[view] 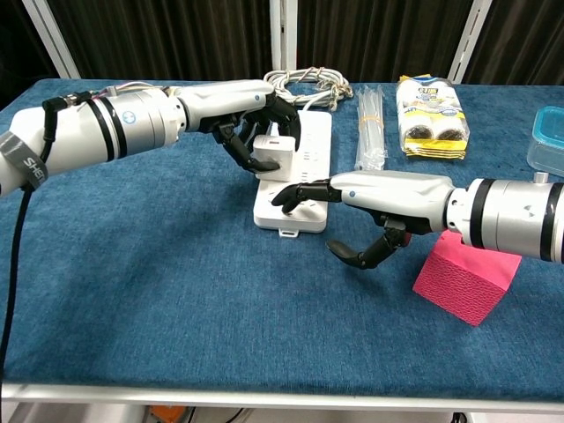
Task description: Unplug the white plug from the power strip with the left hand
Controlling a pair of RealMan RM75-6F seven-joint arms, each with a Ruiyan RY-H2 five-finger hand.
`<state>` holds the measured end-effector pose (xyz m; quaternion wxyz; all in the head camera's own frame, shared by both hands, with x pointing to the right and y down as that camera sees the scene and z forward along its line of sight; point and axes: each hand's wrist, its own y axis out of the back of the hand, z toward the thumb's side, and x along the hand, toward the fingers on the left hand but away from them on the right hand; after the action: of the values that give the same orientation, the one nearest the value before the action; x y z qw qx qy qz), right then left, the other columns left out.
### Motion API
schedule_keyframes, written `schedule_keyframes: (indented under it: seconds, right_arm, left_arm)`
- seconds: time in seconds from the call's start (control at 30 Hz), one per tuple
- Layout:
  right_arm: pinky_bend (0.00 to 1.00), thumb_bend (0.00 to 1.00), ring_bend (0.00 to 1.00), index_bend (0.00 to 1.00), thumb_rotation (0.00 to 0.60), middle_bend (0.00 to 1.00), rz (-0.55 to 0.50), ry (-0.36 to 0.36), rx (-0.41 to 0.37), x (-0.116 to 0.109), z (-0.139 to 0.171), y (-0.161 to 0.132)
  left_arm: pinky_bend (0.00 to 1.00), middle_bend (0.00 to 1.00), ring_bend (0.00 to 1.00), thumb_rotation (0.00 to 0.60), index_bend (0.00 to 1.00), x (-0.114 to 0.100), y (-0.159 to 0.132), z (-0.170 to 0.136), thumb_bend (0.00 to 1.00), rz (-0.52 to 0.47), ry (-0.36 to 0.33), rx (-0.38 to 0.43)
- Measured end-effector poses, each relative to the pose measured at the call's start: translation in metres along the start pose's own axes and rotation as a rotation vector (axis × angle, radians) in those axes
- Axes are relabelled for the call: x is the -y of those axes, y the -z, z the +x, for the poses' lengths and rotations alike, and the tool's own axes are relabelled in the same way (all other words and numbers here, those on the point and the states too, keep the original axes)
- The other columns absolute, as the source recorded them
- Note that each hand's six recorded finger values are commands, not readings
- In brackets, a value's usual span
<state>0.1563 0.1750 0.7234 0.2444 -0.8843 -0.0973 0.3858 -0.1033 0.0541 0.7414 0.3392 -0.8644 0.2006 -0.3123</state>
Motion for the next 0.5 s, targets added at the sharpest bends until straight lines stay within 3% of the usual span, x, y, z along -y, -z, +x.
schedule_keyframes:
  seconds: [0.5]
  right_arm:
    - [0.00,0.55,0.00,0.10,0.600,0.15,-0.019,-0.012,0.019,0.0008,-0.0006,0.0036]
  left_arm:
    - [0.71,0.79,0.70,0.600,0.74,0.0000,0.0033,-0.0069,0.58,-0.016,-0.026,0.026]
